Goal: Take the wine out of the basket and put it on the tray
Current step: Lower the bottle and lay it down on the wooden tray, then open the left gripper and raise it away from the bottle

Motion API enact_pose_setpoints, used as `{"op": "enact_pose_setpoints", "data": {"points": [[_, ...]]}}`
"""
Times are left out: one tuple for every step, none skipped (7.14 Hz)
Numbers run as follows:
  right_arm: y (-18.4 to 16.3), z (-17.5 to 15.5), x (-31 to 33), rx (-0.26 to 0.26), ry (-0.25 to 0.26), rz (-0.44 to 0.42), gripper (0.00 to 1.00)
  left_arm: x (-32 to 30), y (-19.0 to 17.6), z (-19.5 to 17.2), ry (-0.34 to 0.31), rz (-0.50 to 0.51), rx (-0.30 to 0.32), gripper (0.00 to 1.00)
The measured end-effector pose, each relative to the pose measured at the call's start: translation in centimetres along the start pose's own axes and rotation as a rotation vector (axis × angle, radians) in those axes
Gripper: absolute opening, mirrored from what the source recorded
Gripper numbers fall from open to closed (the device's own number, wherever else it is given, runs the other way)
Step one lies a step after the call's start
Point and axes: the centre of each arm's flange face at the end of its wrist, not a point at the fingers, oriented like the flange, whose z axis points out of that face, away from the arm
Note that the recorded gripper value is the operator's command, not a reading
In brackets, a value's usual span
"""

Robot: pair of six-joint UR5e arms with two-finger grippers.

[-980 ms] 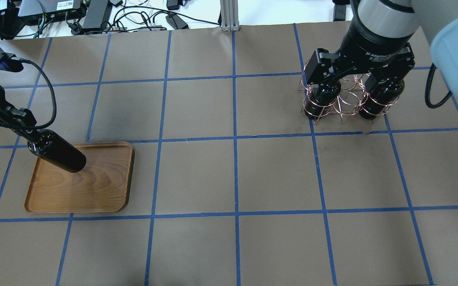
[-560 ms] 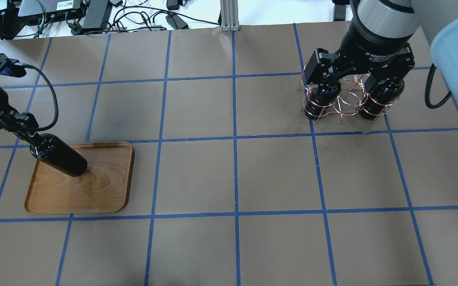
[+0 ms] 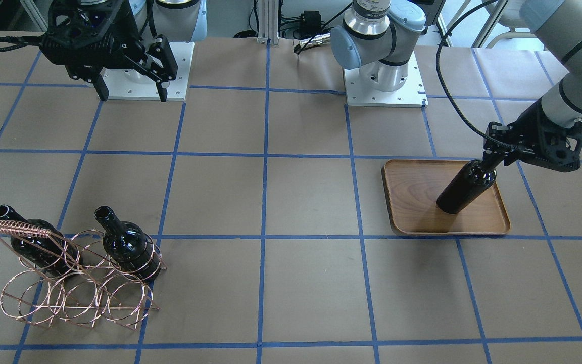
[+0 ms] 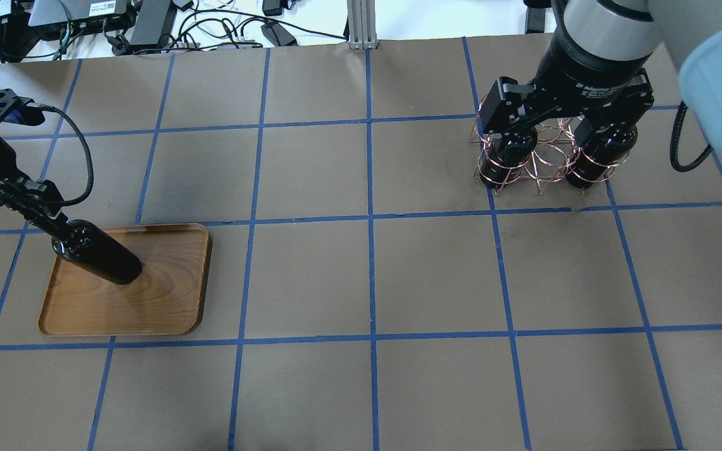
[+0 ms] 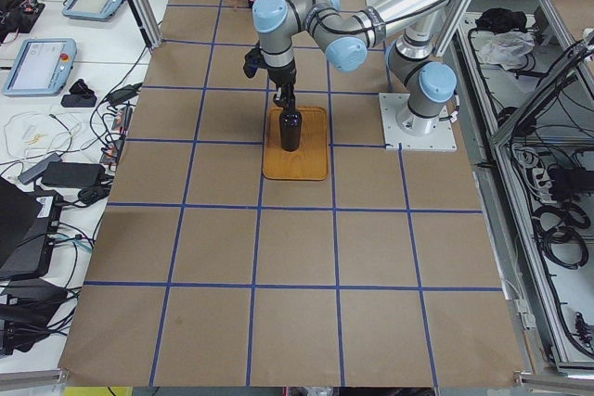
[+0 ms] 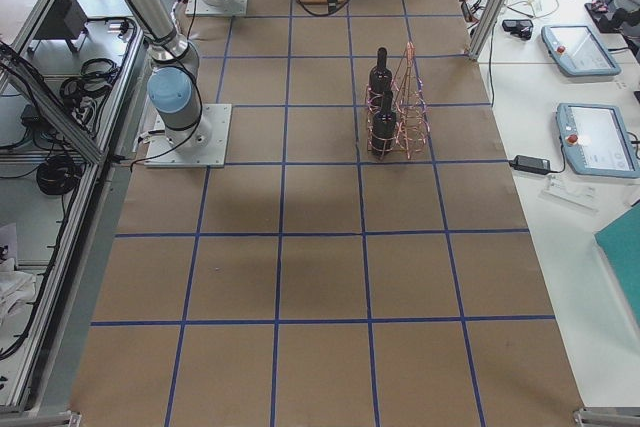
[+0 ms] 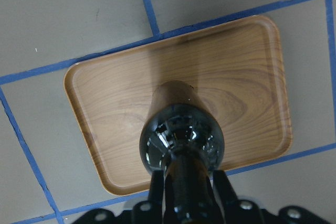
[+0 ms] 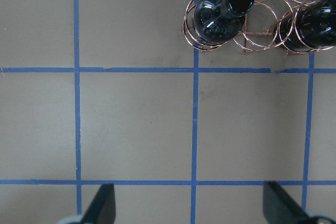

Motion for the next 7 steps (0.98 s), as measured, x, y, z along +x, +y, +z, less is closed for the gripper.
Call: {"op": "enact_pose_setpoints", "data": {"points": [[0.0,0.0,0.0,0.000,0.000,0.000,1.00,0.4,0.4,-0.5,0.005,-0.011,-0.009,1.00],[0.0,0.0,0.0,0.000,0.001,0.000,1.00,1.0,0.9,-1.9,0.003,-0.055,-0.018,1.00],[0.0,0.0,0.0,0.000,0.001,0.000,1.00,1.8,1.5,-4.3,-0.008,-0.123,-0.017,1.00],[0.0,0.0,0.0,0.000,0.001,0.000,1.00,3.1,1.9,-7.1,-0.024,-0.198,0.001,1.00],[0.0,0.0,0.0,0.000,0.001,0.000,1.00,5.3,1.7,-9.3,-0.041,-0.267,0.026,1.00],[0.0,0.0,0.0,0.000,0.001,0.000,1.00,8.4,1.4,-10.8,-0.056,-0.298,0.054,1.00],[0.0,0.0,0.0,0.000,0.001,0.000,1.00,11.9,1.2,-11.9,-0.069,-0.300,0.083,1.00]]}}
